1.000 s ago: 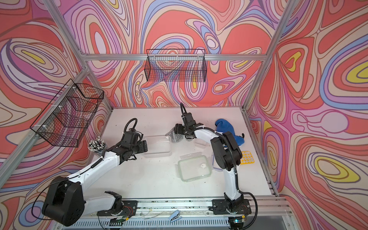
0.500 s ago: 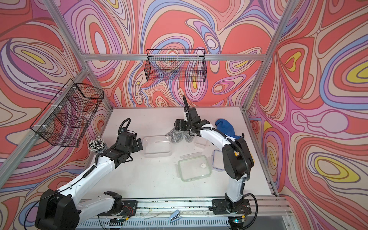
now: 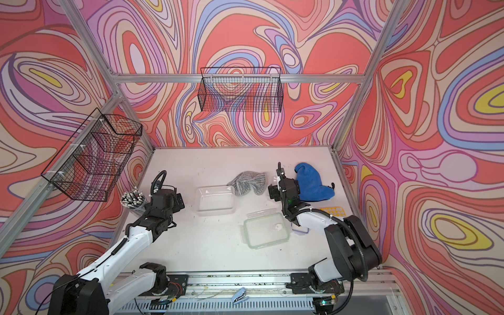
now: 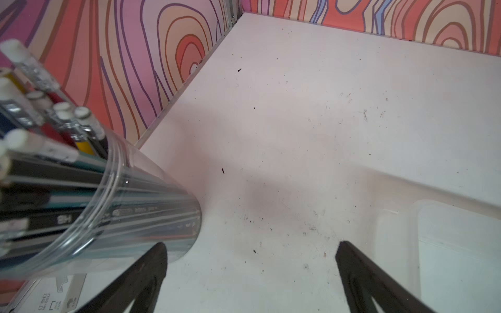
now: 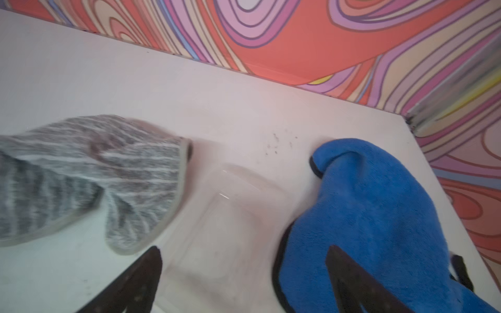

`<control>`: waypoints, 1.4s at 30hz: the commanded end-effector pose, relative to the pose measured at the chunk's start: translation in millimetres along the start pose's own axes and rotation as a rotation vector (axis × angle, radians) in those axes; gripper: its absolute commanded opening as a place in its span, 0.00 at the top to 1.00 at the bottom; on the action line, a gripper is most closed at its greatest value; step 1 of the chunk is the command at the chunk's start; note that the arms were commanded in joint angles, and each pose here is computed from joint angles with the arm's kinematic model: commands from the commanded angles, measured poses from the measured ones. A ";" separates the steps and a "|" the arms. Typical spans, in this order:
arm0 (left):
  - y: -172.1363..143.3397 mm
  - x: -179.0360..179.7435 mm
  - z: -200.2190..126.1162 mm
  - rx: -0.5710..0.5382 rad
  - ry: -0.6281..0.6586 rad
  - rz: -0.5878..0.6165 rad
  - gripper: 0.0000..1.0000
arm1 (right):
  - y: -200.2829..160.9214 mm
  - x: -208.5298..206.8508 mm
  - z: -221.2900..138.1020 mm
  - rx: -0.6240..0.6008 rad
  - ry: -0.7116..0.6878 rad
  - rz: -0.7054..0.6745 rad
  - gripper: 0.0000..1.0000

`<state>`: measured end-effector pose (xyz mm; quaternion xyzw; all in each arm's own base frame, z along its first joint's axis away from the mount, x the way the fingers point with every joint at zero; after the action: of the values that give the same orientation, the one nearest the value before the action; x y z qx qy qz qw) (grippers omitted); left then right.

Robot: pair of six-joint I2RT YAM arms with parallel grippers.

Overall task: Wipe the insides of the lunch boxes
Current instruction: Reset both arms

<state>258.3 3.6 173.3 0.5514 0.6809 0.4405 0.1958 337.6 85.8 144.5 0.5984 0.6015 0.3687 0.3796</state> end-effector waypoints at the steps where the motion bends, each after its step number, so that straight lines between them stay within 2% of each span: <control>1: 3.6 6.4 3.5 -0.079 0.048 -0.001 0.00 | 19.2 -27.5 -2.6 -0.229 -0.070 0.054 0.02; 6: -3.8 7.7 7.2 -0.143 0.056 0.013 0.00 | -1.3 -61.2 4.9 -0.252 -0.089 0.145 0.02; 13: -6.0 0.6 12.7 -0.243 0.020 0.062 0.00 | -25.8 -81.5 19.7 -0.248 -0.077 0.233 0.02; 14: -4.9 -1.0 14.0 -0.256 0.012 0.073 0.00 | -25.1 -82.5 22.1 -0.273 -0.082 0.226 0.02; 16: -2.1 -5.1 15.6 -0.284 -0.007 0.096 0.00 | -24.8 -79.2 29.8 -0.194 -0.052 0.223 0.02; 21: -3.4 -14.6 24.6 -0.359 -0.034 0.151 0.00 | -23.5 -86.3 37.2 -0.162 -0.042 0.253 0.02; 28: -2.5 -29.2 37.3 -0.456 -0.101 0.183 0.03 | -22.7 -87.7 37.7 -0.165 -0.040 0.256 0.02; 31: -8.8 -38.5 50.2 -0.411 -0.183 0.216 0.07 | -22.8 -87.7 37.6 -0.165 -0.040 0.256 0.02; 34: -18.1 -41.9 63.7 -0.406 -0.203 0.215 0.10 | -23.0 -87.9 37.6 -0.164 -0.040 0.255 0.02; 35: -14.4 -40.2 65.3 -0.423 -0.182 0.201 0.09 | -22.6 -88.0 37.5 -0.165 -0.041 0.256 0.02; 38: -13.9 -42.3 71.2 -0.333 -0.225 0.212 0.10 | -22.8 -88.2 37.0 -0.167 -0.042 0.256 0.02; 40: -8.4 -40.9 78.2 -0.326 -0.216 0.199 0.05 | -22.7 -88.7 36.3 -0.172 -0.048 0.251 0.02; 42: -7.9 -34.3 84.4 -0.258 -0.218 0.163 0.04 | -22.6 -88.8 36.6 -0.171 -0.048 0.253 0.02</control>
<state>320.3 -1.7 109.5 0.6227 0.5297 0.4953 0.2937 358.6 -1.6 107.6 0.6449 0.4825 0.4475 0.3887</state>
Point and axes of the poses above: each gripper's point midway between its finger pads, its own z axis out along the fingers, its own x axis along the line the jaws close on, y = z × x, the point moved 7 cm from there along -z, back along the fingers, and after that the axes turned 13 degrees about z, right-handed, at the moved point
